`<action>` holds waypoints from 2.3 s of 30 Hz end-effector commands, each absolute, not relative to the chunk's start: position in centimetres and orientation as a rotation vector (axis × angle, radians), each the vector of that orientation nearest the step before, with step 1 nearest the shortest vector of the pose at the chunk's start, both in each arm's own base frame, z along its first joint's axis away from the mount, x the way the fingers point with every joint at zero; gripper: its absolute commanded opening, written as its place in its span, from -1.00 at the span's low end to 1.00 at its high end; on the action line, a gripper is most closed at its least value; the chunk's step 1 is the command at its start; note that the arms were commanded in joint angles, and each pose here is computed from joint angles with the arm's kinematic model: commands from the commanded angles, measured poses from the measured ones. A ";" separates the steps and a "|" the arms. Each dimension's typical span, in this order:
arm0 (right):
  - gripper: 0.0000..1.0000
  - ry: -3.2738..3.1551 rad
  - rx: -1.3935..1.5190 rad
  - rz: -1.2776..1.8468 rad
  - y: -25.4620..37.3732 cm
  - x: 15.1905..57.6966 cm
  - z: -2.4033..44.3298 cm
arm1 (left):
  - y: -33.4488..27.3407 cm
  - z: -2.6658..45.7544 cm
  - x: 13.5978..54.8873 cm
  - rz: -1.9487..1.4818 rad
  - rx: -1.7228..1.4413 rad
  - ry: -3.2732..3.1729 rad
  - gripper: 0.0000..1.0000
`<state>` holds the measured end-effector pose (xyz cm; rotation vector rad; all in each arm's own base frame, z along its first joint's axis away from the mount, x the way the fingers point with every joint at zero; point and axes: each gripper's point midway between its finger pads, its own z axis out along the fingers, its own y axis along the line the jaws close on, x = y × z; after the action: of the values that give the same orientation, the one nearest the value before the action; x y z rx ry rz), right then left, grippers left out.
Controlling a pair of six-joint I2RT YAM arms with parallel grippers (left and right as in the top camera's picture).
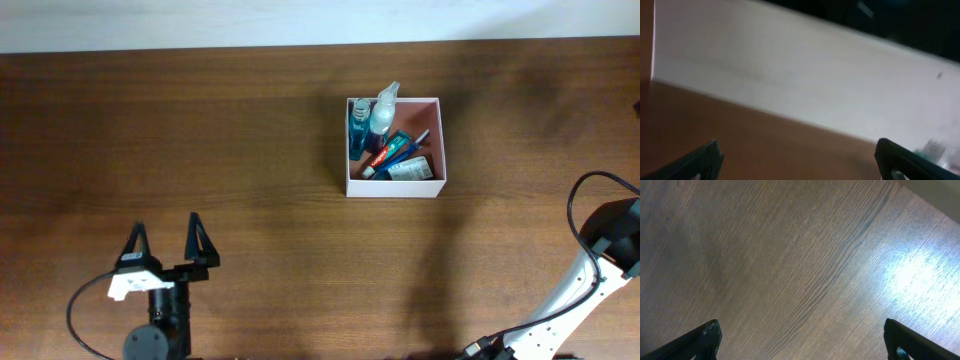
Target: Pack container
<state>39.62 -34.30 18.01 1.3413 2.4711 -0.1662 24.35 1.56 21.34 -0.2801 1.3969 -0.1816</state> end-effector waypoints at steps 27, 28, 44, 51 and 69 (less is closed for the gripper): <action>0.98 2.454 1.344 -0.183 -34.3 39.6 18.6 | -0.2 15.7 24.6 -0.154 -0.132 1.643 0.99; 0.98 2.454 1.344 -0.183 -34.3 39.6 18.6 | -0.2 15.7 24.6 -0.154 -0.132 1.643 0.99; 0.98 2.454 1.344 -0.183 -34.3 39.6 18.6 | -0.2 15.7 24.6 -0.154 -0.132 1.643 0.99; 0.97 2.454 1.344 -0.183 -34.3 39.6 18.6 | -0.2 15.7 24.6 -0.154 -0.132 1.643 0.99; 0.98 2.454 1.343 -0.183 -34.3 39.6 18.6 | -0.2 15.7 24.6 -0.154 -0.132 1.643 0.99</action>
<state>39.62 -34.30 18.01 1.3408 2.4714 -0.1662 24.63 -0.12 15.84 -0.1547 1.6394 -0.1606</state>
